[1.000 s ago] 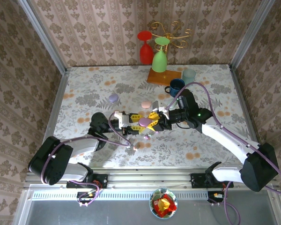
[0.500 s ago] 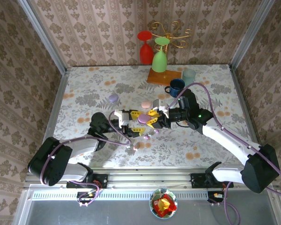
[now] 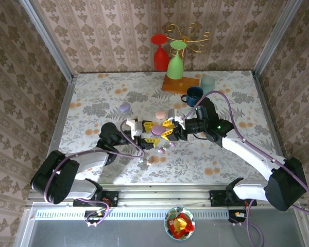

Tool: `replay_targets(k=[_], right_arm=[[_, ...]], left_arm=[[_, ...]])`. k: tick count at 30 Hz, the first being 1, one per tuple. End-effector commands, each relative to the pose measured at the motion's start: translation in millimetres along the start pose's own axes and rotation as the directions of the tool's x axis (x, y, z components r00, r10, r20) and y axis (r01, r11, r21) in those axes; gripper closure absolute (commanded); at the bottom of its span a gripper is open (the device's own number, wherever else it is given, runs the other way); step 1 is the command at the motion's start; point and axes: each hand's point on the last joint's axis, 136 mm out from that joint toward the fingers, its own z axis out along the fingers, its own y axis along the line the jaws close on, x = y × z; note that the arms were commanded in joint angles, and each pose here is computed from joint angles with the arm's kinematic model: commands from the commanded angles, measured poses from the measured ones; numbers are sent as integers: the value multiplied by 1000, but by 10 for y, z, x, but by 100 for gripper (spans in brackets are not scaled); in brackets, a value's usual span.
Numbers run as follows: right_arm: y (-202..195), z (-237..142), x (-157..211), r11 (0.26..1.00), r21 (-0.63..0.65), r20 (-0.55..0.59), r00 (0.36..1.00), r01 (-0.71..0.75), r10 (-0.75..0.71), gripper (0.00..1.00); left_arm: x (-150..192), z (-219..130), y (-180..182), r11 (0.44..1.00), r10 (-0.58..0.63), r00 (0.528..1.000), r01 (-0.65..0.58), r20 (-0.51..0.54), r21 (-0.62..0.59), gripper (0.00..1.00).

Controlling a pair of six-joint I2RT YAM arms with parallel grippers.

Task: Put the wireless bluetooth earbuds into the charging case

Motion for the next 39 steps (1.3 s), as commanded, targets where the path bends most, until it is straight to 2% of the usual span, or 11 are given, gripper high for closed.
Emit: replay_targets(k=[1, 3, 9, 11, 14, 17, 20, 24, 35, 39], right_arm=[[20, 8, -11, 1000, -20, 1, 1000, -5, 5, 72], [19, 4, -23, 1000, -20, 4, 1000, -1, 1, 71], [12, 14, -11, 1000, -23, -4, 1000, -6, 6, 71], [10, 11, -19, 1000, -19, 0, 1000, -8, 8, 69], [-13, -11, -60, 1000, 4, 13, 1000, -4, 4, 68], [-130, -37, -64, 996, 84, 11, 1000, -4, 3, 49], [-269, -66, -49, 985, 170, 1, 1000, -15, 15, 39], [-373, -122, -118, 973, 229, 37, 999, -38, 30, 36], [-391, -184, -203, 969, 233, 83, 994, -83, 65, 35], [-569, -239, -197, 938, 334, 82, 994, -93, 69, 35]], left_arm=[[-128, 47, 4, 1000, 1, 1000, -2, 24, 22, 43], [-127, 52, 3, 1000, -5, 1000, 5, 25, 24, 49], [-132, 58, -14, 999, -11, 999, 10, 31, 38, 56], [-127, 55, -23, 999, -11, 999, 10, 31, 42, 64], [-112, 48, -28, 999, -10, 1000, 9, 28, 42, 69], [-121, 44, -50, 998, -15, 999, 13, 30, 54, 78], [-135, 43, -65, 998, -17, 999, 15, 32, 62, 83], [-115, 34, -66, 998, -17, 999, 15, 28, 61, 85], [-110, 20, -88, 997, -20, 999, 18, 27, 71, 89], [-130, 20, -121, 996, -26, 999, 24, 28, 88, 90]])
